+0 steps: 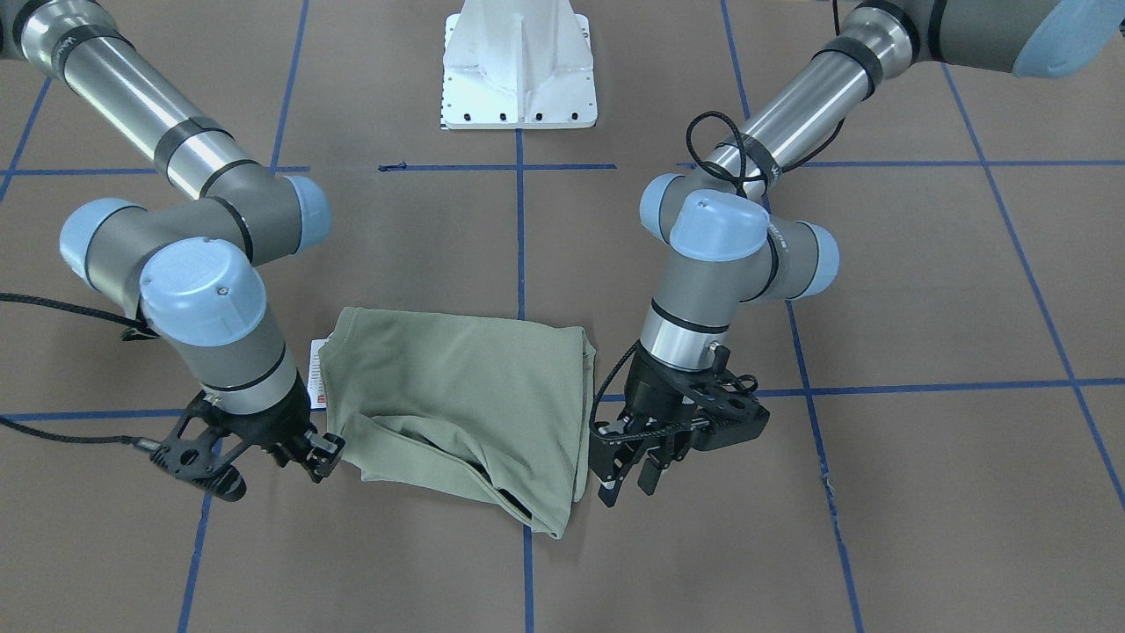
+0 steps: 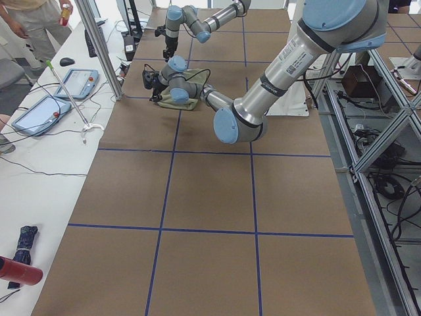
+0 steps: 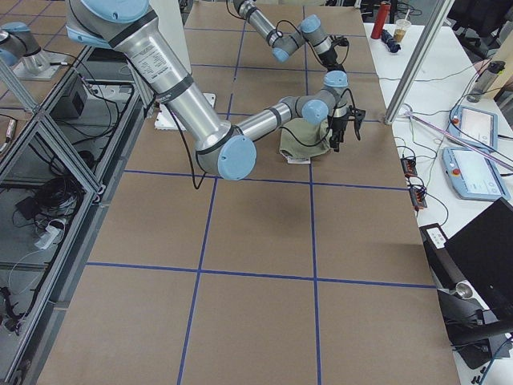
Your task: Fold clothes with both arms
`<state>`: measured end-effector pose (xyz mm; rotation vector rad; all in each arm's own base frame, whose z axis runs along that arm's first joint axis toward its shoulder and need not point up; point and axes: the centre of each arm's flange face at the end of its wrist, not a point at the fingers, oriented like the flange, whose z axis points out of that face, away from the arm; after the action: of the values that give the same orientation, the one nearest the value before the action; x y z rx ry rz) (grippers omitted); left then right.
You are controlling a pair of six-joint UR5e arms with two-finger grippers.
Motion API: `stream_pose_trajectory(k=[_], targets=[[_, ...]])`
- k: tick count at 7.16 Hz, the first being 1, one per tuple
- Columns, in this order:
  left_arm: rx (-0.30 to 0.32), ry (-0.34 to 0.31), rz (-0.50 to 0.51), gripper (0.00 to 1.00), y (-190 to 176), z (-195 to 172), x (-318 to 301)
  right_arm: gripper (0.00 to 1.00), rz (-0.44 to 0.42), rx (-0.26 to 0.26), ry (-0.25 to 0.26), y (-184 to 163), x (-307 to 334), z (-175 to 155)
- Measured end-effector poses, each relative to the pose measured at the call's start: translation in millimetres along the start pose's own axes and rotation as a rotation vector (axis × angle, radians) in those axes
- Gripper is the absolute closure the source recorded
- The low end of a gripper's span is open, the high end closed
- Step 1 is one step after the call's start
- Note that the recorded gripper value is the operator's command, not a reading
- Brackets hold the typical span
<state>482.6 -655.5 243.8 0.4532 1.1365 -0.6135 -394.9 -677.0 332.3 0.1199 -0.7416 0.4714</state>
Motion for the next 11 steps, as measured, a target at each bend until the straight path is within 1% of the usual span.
stream_pose_trajectory(k=[1, 2, 3, 4, 5, 6, 8, 9, 10, 11], targets=[[-0.028, 0.007, 0.046, 0.0, -7, -10, -17, 0.0, -0.023, 0.012, 0.002, -18, 11, -6], [-0.069, 0.015, 0.103, 0.0, -16, -23, -35, 0.0, -0.029, 0.012, 0.003, -33, 23, -12], [-0.103, 0.023, 0.17, 0.0, -26, -39, -56, 0.0, -0.023, -0.01, -0.003, -46, 39, -16], [-0.12, 0.029, 0.239, 0.0, -37, -54, -75, 0.0, -0.009, -0.033, -0.013, -55, 57, -21], [-0.137, 0.034, 0.313, 0.0, -53, -72, -98, 0.0, -0.007, -0.038, -0.02, -66, 86, -29], [-0.166, 0.038, 0.397, 0.0, -76, -95, -130, 0.0, -0.038, -0.044, -0.029, -81, 128, -43], [-0.226, 0.024, 0.583, 0.0, -130, -141, -214, 0.0, -0.15, -0.091, -0.057, -109, 242, -66], [-0.259, -0.001, 0.663, 0.0, -158, -164, -260, 0.0, -0.224, -0.114, -0.062, -117, 308, -69], [-0.293, -0.04, 0.721, 0.0, -187, -189, -299, 0.0, -0.289, -0.128, -0.059, -119, 371, -71], [-0.333, -0.091, 0.76, 0.0, -209, -213, -332, 0.0, -0.333, -0.138, -0.052, -121, 421, -75]])
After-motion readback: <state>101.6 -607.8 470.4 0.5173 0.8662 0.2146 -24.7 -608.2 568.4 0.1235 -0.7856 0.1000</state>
